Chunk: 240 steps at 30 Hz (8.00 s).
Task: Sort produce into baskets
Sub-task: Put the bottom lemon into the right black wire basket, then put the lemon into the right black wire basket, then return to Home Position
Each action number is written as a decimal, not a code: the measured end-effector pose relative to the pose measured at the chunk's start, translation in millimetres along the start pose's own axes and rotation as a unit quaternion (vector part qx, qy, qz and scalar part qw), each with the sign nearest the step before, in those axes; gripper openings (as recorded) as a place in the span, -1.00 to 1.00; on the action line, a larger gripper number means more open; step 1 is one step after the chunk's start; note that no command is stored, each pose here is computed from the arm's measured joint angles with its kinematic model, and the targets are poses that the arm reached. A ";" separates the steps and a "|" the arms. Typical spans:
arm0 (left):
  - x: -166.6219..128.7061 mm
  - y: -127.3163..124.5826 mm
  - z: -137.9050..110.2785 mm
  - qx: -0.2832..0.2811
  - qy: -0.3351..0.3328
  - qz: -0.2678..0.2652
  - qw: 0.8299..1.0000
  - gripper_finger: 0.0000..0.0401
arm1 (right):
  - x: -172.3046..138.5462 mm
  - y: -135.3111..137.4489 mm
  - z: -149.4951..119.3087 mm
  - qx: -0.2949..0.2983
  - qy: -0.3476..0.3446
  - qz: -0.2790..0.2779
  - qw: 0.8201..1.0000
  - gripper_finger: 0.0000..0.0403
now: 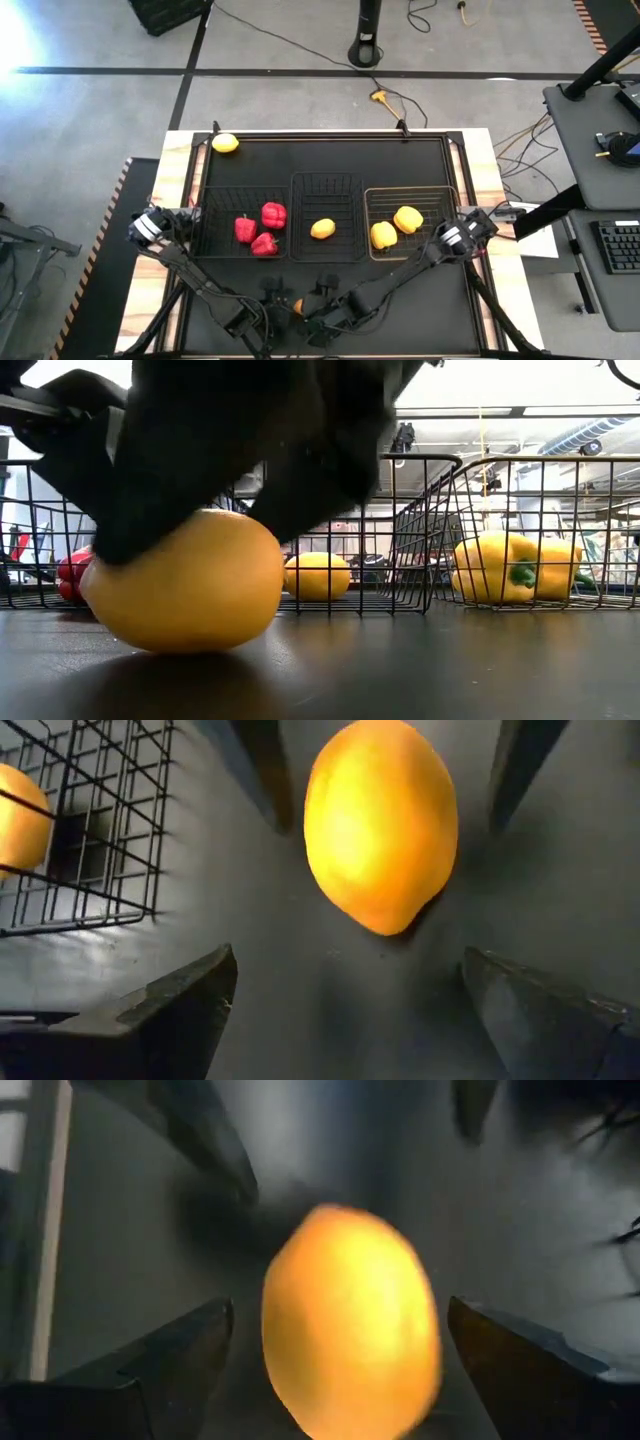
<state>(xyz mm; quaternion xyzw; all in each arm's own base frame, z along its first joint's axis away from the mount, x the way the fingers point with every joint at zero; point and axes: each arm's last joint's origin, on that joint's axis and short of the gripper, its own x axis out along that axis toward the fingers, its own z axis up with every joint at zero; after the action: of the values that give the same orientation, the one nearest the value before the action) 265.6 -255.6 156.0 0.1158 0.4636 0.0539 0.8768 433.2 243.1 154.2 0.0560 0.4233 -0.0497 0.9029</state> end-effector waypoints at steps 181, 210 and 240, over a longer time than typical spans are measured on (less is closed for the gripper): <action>-84.7 315.4 3.0 -0.162 -0.138 -0.041 0.976 0.39 | -151.0 -59.2 36.1 0.038 0.067 -0.271 0.959 0.81; 86.5 265.7 74.5 -0.142 0.079 -0.029 0.986 0.42 | -208.9 -59.5 41.2 0.067 0.011 -0.231 0.970 0.82; -95.2 252.0 26.5 -0.160 -0.225 -0.081 0.958 0.80 | -174.1 -116.0 79.0 -0.068 0.044 -0.141 0.987 0.66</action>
<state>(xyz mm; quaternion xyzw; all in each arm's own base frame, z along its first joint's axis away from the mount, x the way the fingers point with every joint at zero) 237.0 -35.1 310.4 -0.0548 0.2474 0.0285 0.9669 366.4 124.5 331.6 -0.0634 0.4689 -0.1447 0.8690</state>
